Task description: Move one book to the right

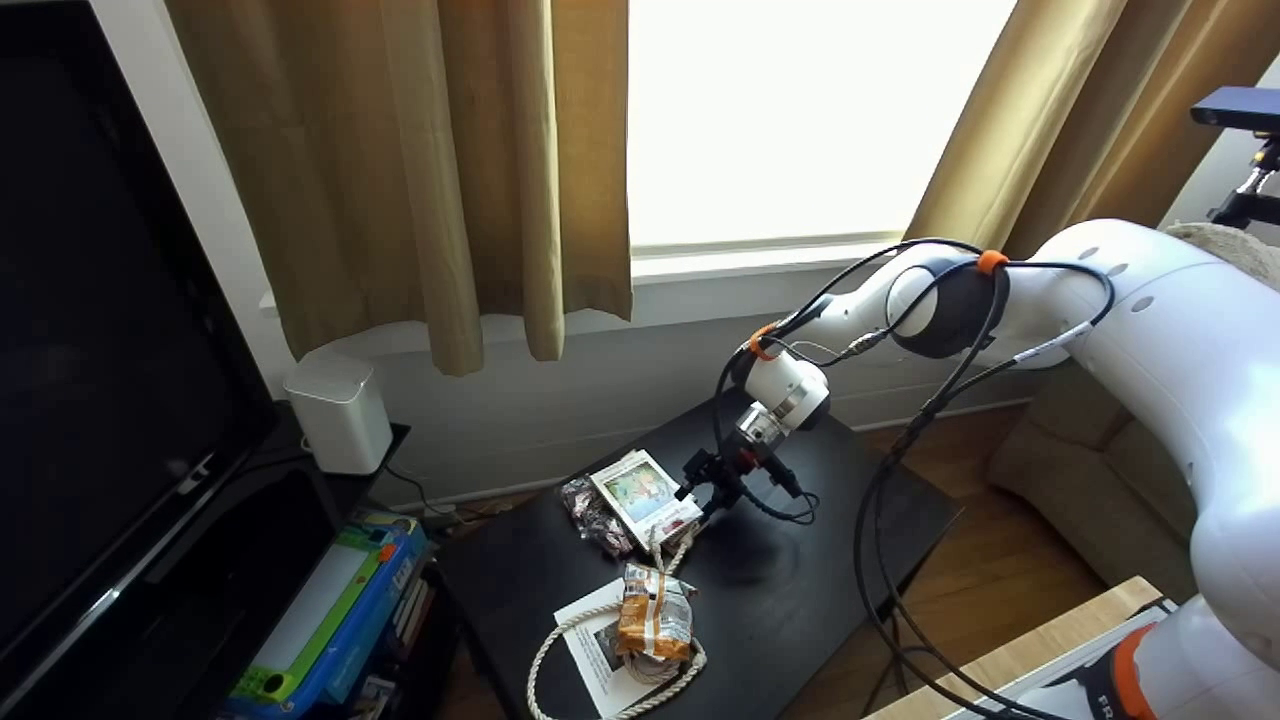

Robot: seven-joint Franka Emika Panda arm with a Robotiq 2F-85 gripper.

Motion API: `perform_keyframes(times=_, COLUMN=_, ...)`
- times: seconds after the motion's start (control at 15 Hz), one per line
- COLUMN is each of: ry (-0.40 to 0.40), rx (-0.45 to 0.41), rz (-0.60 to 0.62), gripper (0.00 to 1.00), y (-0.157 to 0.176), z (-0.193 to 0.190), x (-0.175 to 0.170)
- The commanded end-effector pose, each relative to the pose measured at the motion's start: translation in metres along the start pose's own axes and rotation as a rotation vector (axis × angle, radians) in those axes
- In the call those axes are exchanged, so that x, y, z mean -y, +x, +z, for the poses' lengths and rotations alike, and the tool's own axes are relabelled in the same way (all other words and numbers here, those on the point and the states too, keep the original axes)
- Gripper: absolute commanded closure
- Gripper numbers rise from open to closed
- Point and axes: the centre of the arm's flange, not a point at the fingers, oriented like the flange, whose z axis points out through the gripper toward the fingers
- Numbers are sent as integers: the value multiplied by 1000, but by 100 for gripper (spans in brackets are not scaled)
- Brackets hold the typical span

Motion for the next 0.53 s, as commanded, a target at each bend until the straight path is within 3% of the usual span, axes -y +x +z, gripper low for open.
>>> perform_keyframes(times=0.0, ry=12, rx=-8, rz=7, gripper=25, y=38, z=21, x=-42)
perform_keyframes(times=0.07, ry=12, rx=-7, rz=7, gripper=39, y=38, z=21, x=-44)
perform_keyframes(times=0.47, ry=22, rx=5, rz=41, gripper=82, y=31, z=23, x=-60)
